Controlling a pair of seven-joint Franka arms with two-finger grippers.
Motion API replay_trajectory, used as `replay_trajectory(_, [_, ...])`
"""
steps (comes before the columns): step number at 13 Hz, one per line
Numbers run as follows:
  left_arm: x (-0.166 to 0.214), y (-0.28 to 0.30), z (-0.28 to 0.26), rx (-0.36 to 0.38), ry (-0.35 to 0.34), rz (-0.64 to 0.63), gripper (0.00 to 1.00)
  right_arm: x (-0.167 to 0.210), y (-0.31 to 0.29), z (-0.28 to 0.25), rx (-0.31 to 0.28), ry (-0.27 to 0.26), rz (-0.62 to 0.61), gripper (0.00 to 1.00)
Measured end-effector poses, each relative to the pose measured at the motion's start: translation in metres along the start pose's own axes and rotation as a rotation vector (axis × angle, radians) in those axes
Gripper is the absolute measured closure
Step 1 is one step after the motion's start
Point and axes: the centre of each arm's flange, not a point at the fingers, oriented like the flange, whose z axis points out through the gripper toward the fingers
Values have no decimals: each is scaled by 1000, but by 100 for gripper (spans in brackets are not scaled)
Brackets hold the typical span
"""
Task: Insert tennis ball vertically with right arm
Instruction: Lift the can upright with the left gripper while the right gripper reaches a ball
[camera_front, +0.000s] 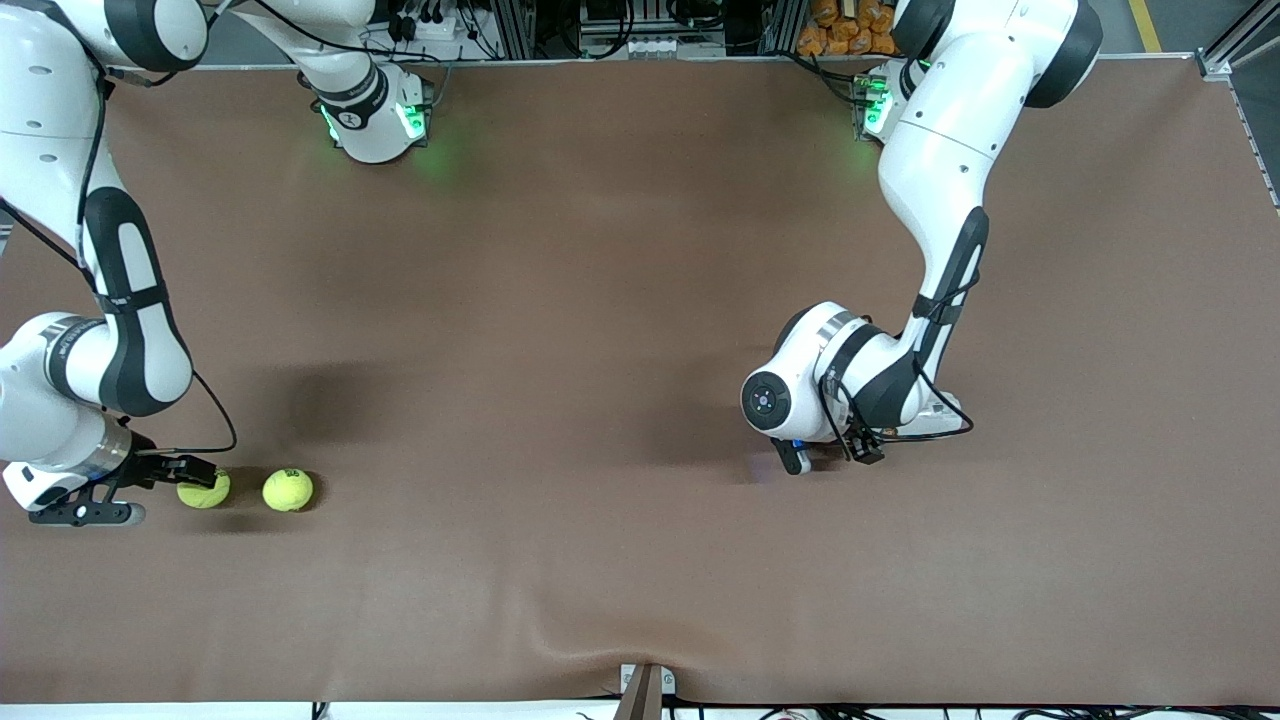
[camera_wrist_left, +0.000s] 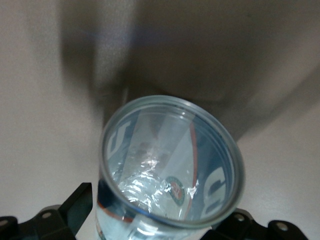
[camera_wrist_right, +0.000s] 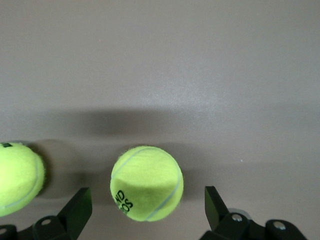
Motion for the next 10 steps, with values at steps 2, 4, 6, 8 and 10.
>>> replay_trajectory(2, [1, 0, 1, 2, 4, 2, 0, -3, 0, 15, 2, -9, 2, 0])
replay_trajectory(4, [2, 1, 1, 3, 5, 2, 0, -6, 3, 27, 4, -20, 7, 0])
replay_trajectory(6, [3, 2, -1, 7, 6, 6, 0, -8, 3, 33, 5, -26, 8, 0])
replay_trajectory(8, [5, 5, -2, 10, 7, 10, 5, -8, 2, 37, 7, -29, 11, 0])
replay_trajectory(10, [7, 6, -5, 19, 7, 13, 22, -6, 3, 41, 8, 1, 23, 0])
